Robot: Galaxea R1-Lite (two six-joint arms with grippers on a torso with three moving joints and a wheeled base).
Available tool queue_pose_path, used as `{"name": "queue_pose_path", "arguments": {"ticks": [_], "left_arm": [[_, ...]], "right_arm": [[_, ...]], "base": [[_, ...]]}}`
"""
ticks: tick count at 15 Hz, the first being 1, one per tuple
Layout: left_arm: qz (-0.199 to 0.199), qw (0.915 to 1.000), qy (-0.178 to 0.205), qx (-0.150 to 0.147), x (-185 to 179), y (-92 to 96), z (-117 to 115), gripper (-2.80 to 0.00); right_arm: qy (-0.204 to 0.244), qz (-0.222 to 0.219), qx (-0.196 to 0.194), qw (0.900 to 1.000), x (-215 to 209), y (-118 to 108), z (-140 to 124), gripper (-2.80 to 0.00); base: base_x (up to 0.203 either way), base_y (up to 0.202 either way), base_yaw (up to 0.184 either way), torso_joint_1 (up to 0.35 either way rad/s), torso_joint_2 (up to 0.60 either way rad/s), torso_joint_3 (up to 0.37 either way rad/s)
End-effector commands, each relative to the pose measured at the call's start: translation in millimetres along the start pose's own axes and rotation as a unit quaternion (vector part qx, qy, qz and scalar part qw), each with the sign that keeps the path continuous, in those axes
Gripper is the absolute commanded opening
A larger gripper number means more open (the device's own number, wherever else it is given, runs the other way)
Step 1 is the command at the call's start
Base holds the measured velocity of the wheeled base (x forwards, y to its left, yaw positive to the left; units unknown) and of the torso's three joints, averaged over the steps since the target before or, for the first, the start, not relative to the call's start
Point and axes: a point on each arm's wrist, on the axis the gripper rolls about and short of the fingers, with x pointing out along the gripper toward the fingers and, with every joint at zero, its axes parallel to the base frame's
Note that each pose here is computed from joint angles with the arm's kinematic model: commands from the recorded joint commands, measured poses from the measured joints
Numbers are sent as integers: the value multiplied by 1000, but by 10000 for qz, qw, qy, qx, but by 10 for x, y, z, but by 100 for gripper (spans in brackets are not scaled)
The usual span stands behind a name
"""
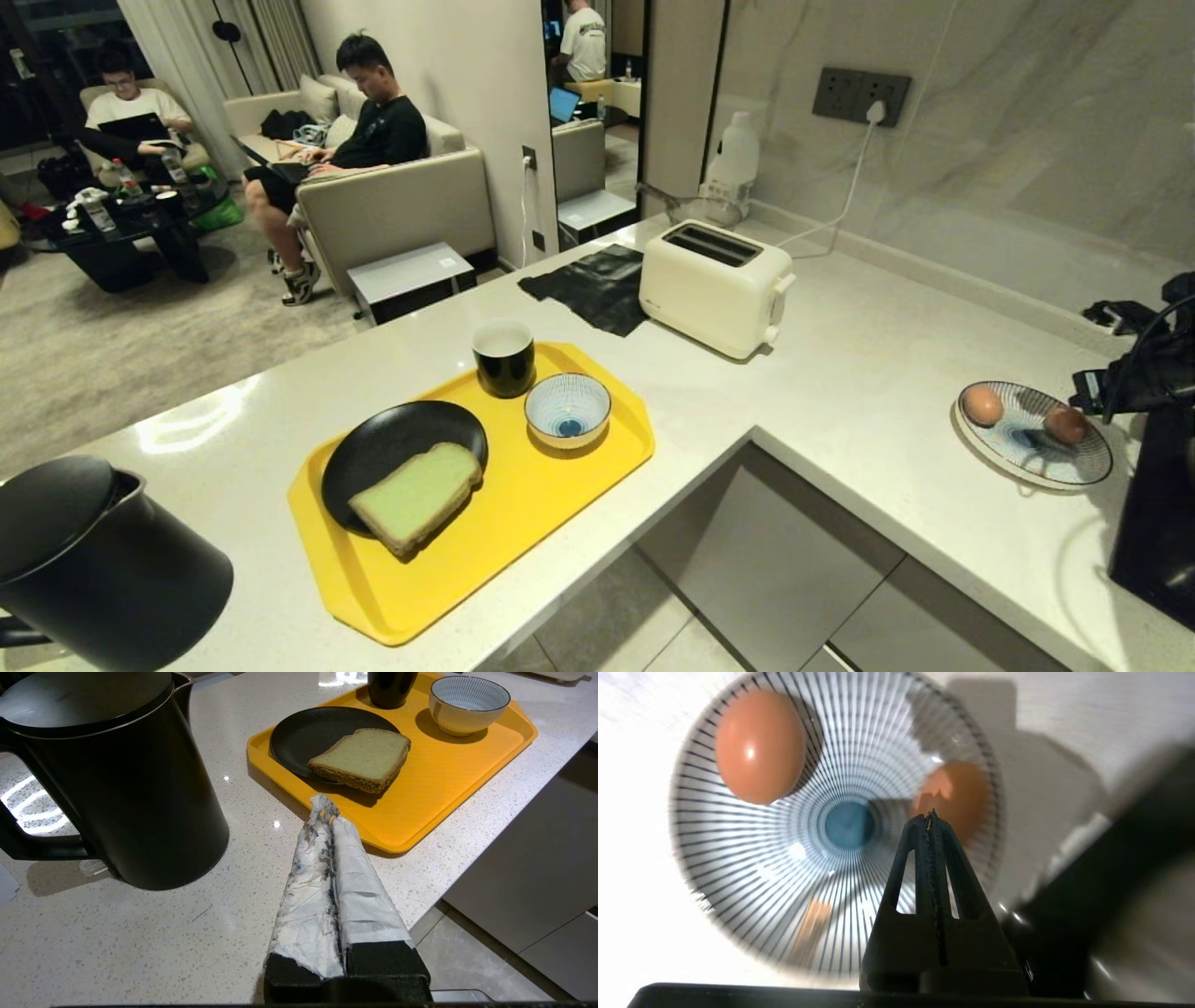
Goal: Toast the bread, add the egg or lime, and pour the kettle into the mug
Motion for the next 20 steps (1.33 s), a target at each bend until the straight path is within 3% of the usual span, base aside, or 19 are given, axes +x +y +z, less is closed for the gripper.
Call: {"name": "queue_pose_path", "arguments": {"ticks": [1,4,7,9,11,13,15,20], "left_arm": [[2,10000,-15,1,-2,0,-1,-280],[2,10000,-15,1,-2,0,-1,-280],[2,10000,-15,1,-2,0,-1,-280],[2,10000,-15,1,-2,0,-1,-280],[2,10000,-22,1,-3,0,3,-280],[2,10000,-16,1,-2,0,-1,-280],[2,10000,-15,1,-2,0,-1,-280],[2,10000,-19,1,-3,0,1,-280]], "right_arm": [[-498,-235,227,9982,-722,1,172,-280],[-943,-331,643,9929,-1456,191,205,-280],[-1561,-428,649,9847,-2313,504,101,-280],[-1971,-648,599,9764,-2848,719,-63,-280],[-2097,-1031,631,9703,-3197,916,-362,-280],[-1879,-1196,634,9728,-3240,1044,-683,-280],[-1627,-1235,418,9780,-3158,1098,-803,-280],[-960,-1094,63,9893,-2563,984,-528,-280]], "base": [[0,0,0,0,0,0],[0,0,0,0,0,0],[0,0,0,0,0,0],[0,0,0,0,0,0],[0,0,0,0,0,0],[0,0,0,0,0,0],[0,0,0,0,0,0],[0,0,0,0,0,0]]}}
